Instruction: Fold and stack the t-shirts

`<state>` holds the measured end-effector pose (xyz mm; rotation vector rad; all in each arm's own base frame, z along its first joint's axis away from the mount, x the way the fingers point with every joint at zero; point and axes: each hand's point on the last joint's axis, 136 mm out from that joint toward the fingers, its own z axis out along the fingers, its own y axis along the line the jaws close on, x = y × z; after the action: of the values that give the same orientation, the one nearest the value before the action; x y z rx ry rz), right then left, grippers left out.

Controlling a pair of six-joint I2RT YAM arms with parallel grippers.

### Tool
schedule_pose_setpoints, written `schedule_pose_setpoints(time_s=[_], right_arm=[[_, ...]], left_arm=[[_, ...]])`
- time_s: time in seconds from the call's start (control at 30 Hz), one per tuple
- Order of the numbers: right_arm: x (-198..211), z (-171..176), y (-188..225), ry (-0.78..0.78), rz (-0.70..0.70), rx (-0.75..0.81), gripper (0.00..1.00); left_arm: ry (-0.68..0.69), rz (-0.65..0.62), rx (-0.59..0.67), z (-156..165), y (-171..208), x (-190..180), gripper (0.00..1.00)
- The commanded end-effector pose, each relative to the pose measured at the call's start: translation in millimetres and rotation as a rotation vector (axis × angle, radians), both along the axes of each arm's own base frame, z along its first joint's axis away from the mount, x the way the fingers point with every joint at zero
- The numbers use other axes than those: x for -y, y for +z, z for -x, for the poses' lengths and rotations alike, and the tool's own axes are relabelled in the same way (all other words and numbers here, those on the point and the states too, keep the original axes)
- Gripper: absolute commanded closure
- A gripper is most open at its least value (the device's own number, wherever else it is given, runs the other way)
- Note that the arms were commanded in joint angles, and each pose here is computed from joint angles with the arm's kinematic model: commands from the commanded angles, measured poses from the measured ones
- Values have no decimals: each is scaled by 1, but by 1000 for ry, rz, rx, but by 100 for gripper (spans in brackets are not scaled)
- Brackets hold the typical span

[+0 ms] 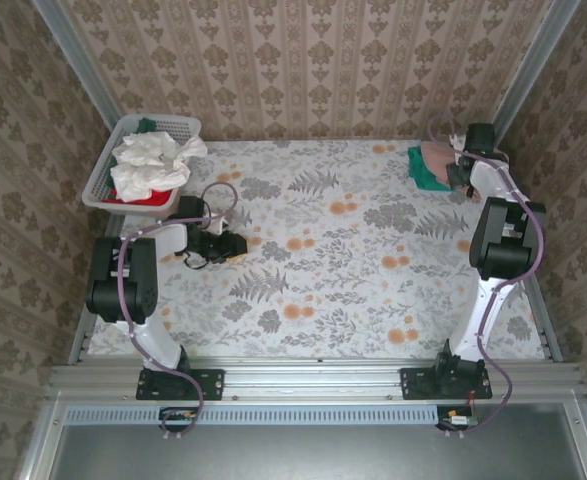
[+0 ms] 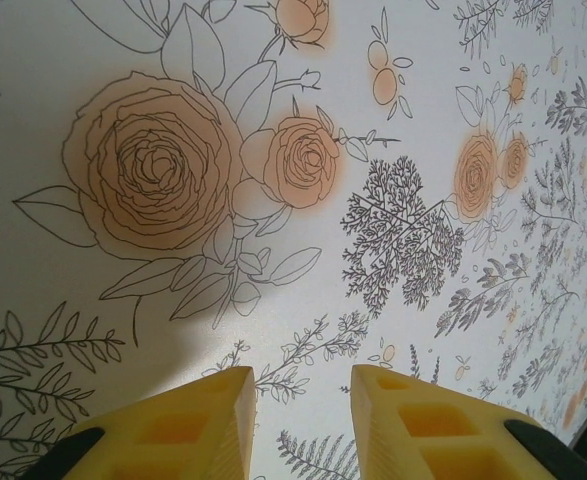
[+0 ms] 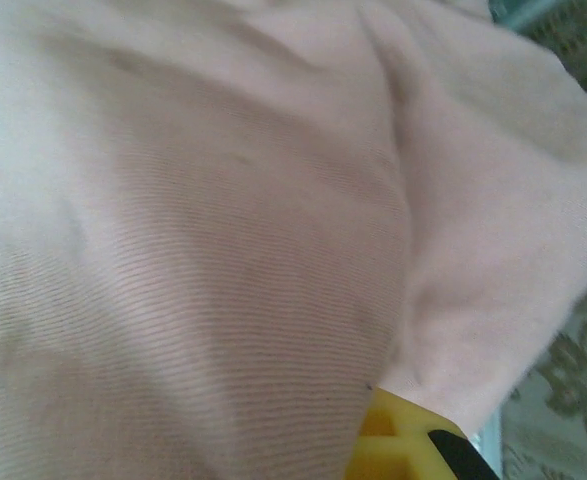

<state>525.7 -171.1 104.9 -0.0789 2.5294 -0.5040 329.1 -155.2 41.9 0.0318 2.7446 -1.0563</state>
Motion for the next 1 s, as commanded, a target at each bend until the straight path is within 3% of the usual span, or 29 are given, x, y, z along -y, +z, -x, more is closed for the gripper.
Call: schedule_pose_setpoints(time_s=[0.0,0.07,0.1,0.2,0.3,0.33,0.47,0.6,0.67,0.83,0.97], right_arm=[[20,5,4,-42,106,8,100],[15,8,-7,-5,101,-4,100],[11,10,-14,22,87,-13,95],[-2,11,-23,68,25,-27,63],[-32,8,-6,149,-138,15,42],[-41,7,3,175,-185,36,41],[-72,3,44,245,-337,164,39],[-85,-3,52,262,-428,223,39],[-83,-7,46,239,-443,213,40],[-48,-30,13,38,-422,167,60],[-30,-31,-36,-66,-405,17,58]], left_arm=[[-20,18,22,-2,9,0,68],[-19,21,21,-2,9,0,69],[-19,21,21,-2,9,0,69],[-19,23,18,-2,9,0,69],[-18,24,22,-2,10,0,69],[-19,22,22,-2,10,0,69],[-20,23,17,-1,8,1,69],[-20,25,20,-2,9,1,70],[-21,25,22,-1,10,1,70],[-23,25,22,-1,10,1,69],[-23,21,27,0,12,0,69]])
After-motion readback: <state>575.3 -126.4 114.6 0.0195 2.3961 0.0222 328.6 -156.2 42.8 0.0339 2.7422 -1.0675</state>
